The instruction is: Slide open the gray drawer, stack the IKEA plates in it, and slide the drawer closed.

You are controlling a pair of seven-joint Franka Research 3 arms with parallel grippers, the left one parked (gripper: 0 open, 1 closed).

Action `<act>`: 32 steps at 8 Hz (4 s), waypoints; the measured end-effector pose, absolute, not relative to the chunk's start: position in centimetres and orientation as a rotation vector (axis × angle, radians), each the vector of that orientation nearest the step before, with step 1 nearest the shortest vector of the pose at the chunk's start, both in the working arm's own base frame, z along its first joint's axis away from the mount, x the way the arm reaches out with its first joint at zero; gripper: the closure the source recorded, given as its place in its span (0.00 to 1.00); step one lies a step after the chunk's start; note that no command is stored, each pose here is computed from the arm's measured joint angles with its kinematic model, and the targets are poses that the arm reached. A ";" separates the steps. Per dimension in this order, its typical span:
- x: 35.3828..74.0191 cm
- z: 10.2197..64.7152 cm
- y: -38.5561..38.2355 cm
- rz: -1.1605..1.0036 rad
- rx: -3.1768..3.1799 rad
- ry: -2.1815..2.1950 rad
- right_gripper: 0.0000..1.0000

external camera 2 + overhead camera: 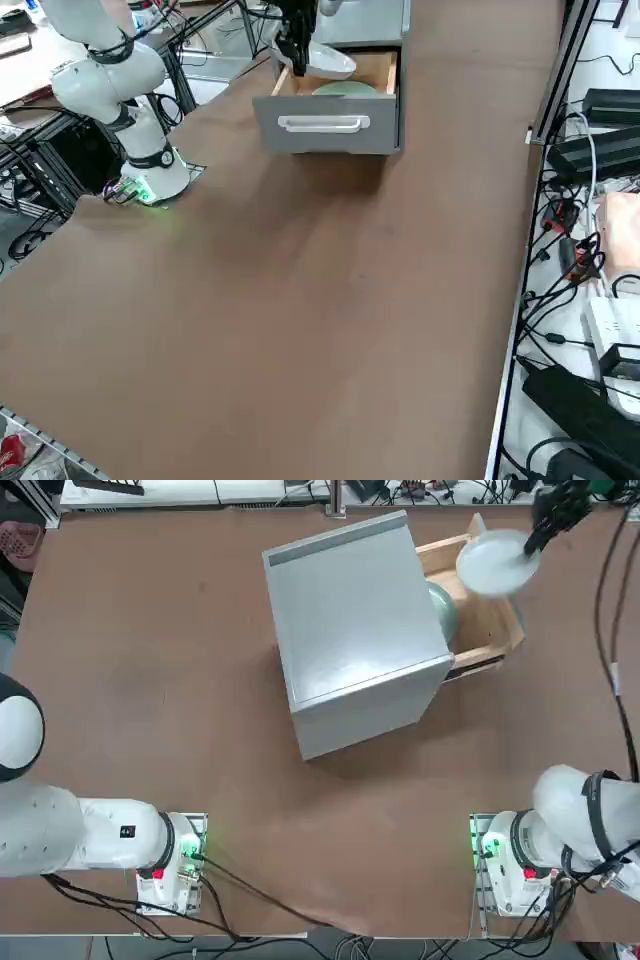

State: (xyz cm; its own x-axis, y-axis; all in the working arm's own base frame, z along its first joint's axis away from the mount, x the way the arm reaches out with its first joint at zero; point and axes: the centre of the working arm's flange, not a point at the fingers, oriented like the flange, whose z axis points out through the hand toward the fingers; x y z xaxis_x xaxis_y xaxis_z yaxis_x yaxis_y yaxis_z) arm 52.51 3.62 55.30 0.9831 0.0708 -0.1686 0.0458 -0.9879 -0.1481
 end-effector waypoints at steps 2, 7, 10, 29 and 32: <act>52.0 54.2 6.1 0.297 -2.998 -0.159 1.00; 52.1 48.5 12.8 0.257 -2.997 -0.182 1.00; 52.9 46.3 15.1 0.249 -2.974 -0.171 0.99; 60.7 41.0 -1.7 0.249 -2.869 -0.540 1.00; 60.5 41.0 3.4 0.267 -2.819 -0.434 1.00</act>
State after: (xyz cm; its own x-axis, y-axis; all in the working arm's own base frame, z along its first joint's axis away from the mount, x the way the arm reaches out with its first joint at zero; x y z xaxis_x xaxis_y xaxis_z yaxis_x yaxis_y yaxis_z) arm 60.50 3.40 41.01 0.9380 0.3179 -0.1384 0.2669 -0.9169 -0.2968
